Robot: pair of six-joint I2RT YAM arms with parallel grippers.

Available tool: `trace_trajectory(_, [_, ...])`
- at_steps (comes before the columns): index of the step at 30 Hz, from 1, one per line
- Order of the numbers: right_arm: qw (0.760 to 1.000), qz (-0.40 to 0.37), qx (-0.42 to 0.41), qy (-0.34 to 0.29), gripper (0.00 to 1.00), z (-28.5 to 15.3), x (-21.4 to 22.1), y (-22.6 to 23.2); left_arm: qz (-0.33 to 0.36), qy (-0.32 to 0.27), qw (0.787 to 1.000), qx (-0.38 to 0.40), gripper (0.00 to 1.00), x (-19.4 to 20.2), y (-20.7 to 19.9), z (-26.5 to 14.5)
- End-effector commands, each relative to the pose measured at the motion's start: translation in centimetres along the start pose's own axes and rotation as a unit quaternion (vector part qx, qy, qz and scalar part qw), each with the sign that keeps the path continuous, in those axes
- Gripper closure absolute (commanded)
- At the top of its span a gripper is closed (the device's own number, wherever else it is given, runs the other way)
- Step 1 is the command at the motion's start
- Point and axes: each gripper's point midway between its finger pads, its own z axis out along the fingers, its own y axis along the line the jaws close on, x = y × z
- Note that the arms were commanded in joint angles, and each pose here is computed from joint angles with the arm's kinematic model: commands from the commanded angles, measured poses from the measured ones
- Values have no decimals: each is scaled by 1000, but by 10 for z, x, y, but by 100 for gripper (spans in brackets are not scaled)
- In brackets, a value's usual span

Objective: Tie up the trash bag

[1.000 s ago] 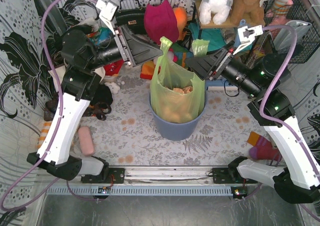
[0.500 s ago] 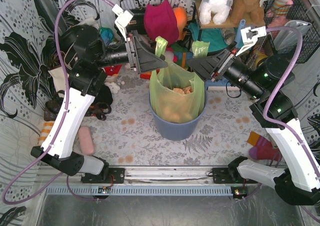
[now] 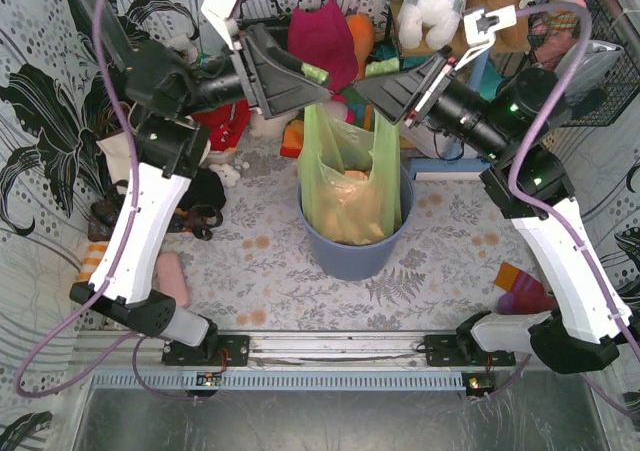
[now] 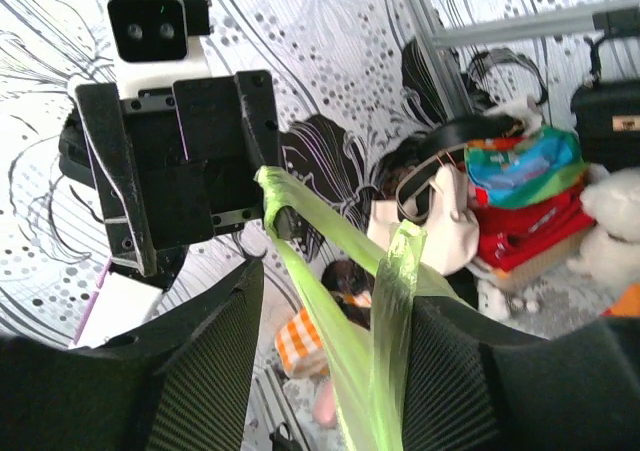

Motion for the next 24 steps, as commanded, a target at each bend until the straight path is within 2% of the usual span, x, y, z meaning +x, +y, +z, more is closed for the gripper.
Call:
trace_trajectory(1, [996,-16,-56,-73,49,-12,-56,49,93,-71,993,18,27,-42,-66,-20])
trace_trajectory(7, [996,-8,-42,-78,50,-15,-52,42,110,-86,990,-15,26,-35,-79,-36])
trace_trajectory(12, [998,3,-15,-59,50,-16,-30,22,90,-85,989,-76,26,-22,-54,-45])
trace_trajectory(18, [999,8,-3,-50,50,-16,-16,9,68,-84,989,-97,25,-6,-38,-52])
trace_trajectory(24, [999,-1,-24,-26,40,-14,-12,18,91,-82,982,-143,22,-9,-40,-63])
